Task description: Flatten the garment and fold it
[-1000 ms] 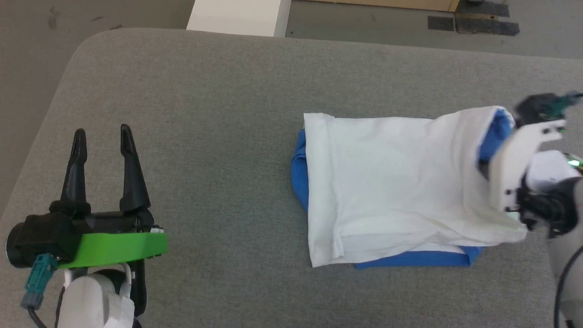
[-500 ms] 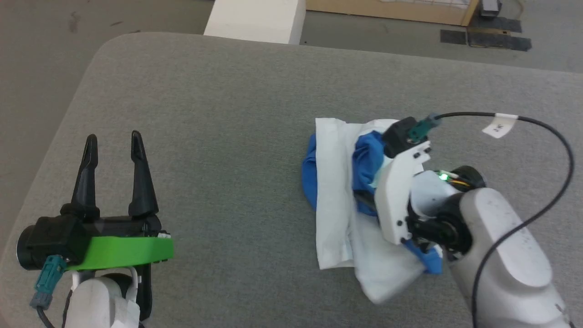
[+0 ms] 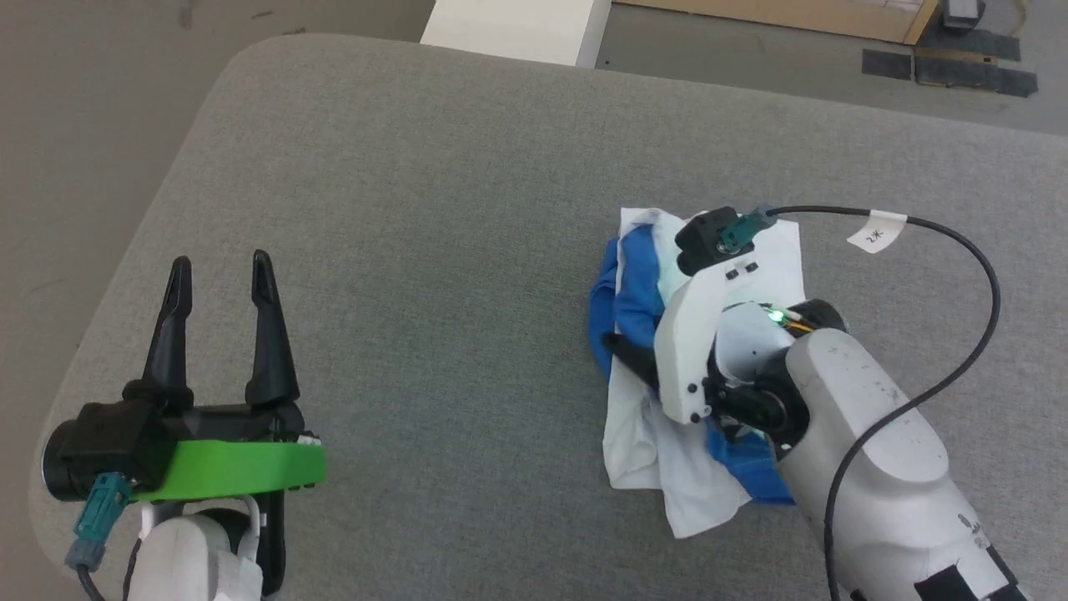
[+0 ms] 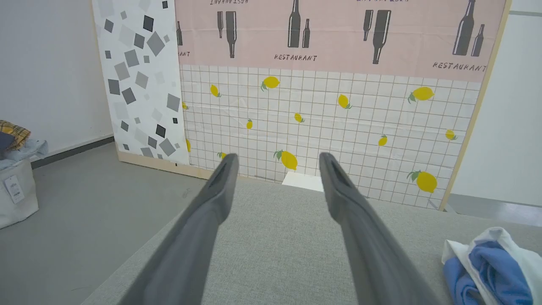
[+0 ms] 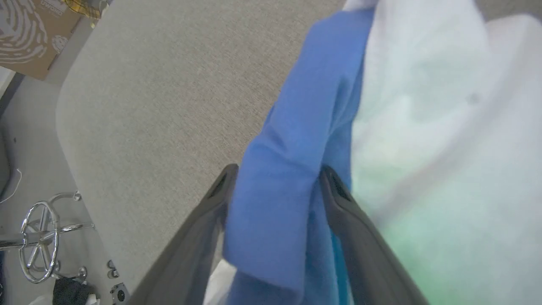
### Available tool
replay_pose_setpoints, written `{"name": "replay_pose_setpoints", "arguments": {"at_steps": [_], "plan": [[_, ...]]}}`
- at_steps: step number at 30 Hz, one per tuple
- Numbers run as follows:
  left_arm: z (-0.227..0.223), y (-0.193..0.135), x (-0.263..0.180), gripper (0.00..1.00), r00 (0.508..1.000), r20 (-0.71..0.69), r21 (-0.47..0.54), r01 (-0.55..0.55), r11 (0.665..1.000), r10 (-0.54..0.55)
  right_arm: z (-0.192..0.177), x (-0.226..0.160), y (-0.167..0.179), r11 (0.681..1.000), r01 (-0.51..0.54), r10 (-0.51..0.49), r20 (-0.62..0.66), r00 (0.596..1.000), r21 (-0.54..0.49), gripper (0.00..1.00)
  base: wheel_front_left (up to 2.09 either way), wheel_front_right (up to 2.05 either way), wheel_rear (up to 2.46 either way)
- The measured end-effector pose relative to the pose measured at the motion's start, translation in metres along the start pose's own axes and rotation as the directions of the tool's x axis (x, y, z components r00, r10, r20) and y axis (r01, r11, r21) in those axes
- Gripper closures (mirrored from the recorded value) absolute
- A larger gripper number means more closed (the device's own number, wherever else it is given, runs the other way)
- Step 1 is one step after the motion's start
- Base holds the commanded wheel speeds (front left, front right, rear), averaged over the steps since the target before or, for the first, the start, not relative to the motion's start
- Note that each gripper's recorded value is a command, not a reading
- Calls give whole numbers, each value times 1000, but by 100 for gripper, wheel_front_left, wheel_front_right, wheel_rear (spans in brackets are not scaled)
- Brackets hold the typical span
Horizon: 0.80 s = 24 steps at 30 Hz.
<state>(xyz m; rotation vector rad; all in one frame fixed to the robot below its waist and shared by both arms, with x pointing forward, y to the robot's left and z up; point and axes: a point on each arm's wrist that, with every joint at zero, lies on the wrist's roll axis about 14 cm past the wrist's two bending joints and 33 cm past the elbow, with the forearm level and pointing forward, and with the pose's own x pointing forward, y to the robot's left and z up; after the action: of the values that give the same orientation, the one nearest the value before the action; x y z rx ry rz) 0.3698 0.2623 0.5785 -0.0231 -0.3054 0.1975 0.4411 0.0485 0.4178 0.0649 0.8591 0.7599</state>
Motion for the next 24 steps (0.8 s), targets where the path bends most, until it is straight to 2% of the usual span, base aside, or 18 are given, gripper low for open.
{"name": "replay_pose_setpoints", "arguments": {"at_steps": [5,9,11,13,17,19,24], "plan": [[0,-5,0,0,1000,1,-12,13,1000,-13,27,-11,26,996,-86,86,108,990,-2,0,0,0,0],[1,-11,0,0,1000,8,-14,29,999,-29,58,-33,24,997,-64,70,226,972,-34,0,0,0,0],[2,-14,1,0,999,9,-13,38,999,-38,66,-45,9,999,-5,19,259,966,-53,0,0,0,0],[3,-17,2,0,999,14,-17,48,999,-48,69,-61,-19,994,94,-73,283,956,-60,0,0,0,0],[4,-25,5,0,997,24,-25,69,997,-69,51,-82,-68,966,258,-241,251,937,-33,0,0,0,0],[3,-29,6,0,997,24,-30,78,996,-78,36,-85,-81,953,303,-293,211,932,-14,0,0,0,0],[-4,-33,8,0,996,7,-31,88,996,-88,7,-75,-94,936,353,-351,106,930,3,0,0,0,0]]}}
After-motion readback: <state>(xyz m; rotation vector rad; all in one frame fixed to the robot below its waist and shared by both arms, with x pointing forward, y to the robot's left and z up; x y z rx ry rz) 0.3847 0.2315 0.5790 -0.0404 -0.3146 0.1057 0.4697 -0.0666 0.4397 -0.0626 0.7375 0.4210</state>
